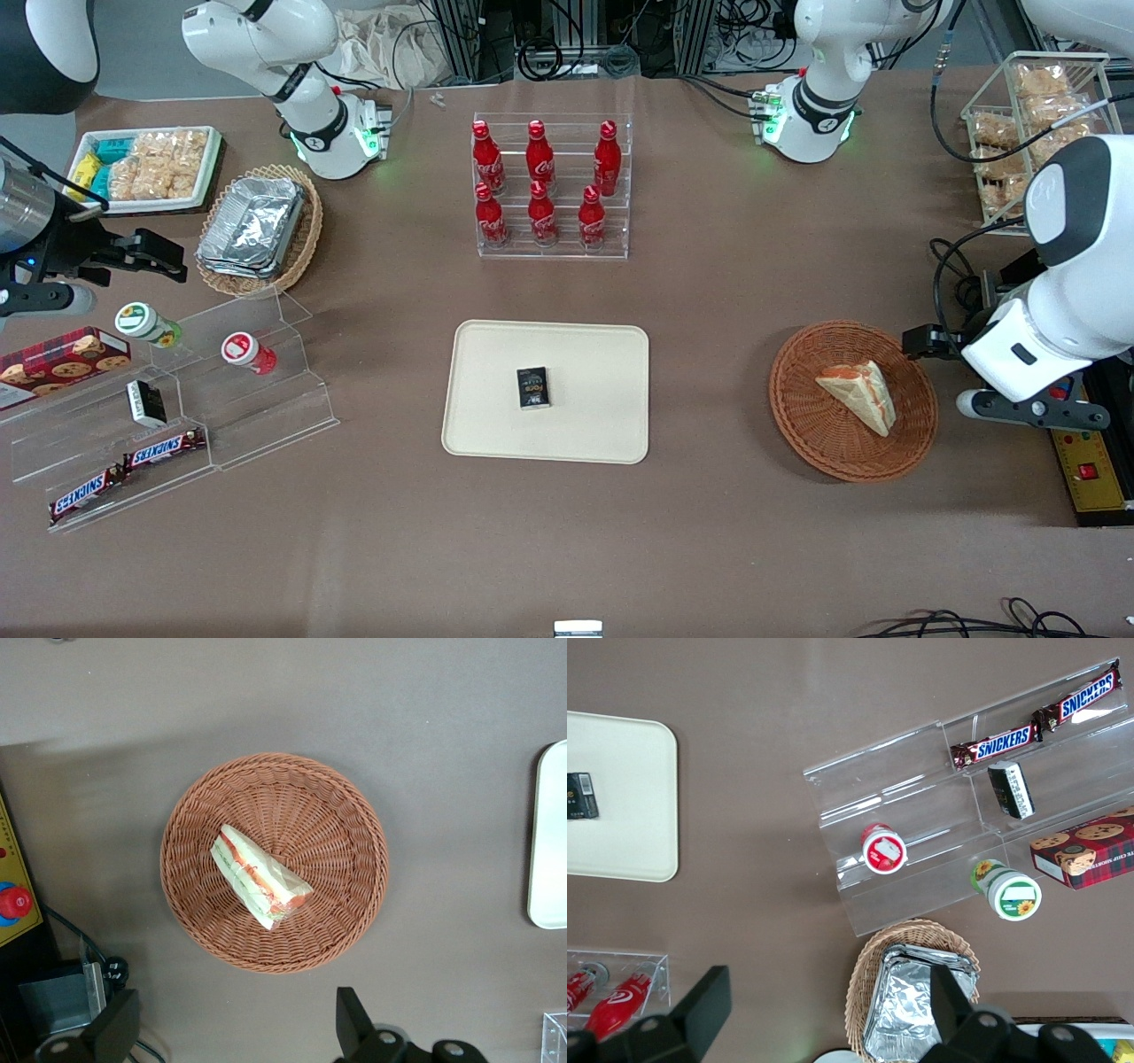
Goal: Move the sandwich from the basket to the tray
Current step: 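Lower the left gripper over the sandwich in the wicker basket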
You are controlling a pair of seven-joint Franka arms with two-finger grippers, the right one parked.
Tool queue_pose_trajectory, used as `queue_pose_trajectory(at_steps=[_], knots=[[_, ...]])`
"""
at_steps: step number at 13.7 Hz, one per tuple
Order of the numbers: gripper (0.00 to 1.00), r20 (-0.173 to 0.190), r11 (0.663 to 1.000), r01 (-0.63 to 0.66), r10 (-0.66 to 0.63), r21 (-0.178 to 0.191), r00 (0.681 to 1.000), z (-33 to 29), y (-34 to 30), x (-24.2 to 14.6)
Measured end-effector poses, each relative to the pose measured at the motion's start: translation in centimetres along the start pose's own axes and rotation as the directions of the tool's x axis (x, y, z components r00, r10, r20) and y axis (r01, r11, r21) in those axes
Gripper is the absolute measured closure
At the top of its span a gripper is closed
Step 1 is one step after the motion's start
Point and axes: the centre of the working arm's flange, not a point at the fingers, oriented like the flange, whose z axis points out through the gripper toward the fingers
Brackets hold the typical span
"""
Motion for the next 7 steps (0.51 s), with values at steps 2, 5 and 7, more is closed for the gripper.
queue_pose_trajectory(at_steps=[2,5,7], knots=[[0.0,0.001,1.0,0.003,-0.003,0.0,1.0,0.1,0.0,0.0],[0.0,0.008,1.0,-0.008,0.008,-0.004,1.0,0.9,0.8,0.5],[0.0,0.013,1.0,0.02,-0.02,-0.009,1.0,2.1,1.3,1.2]])
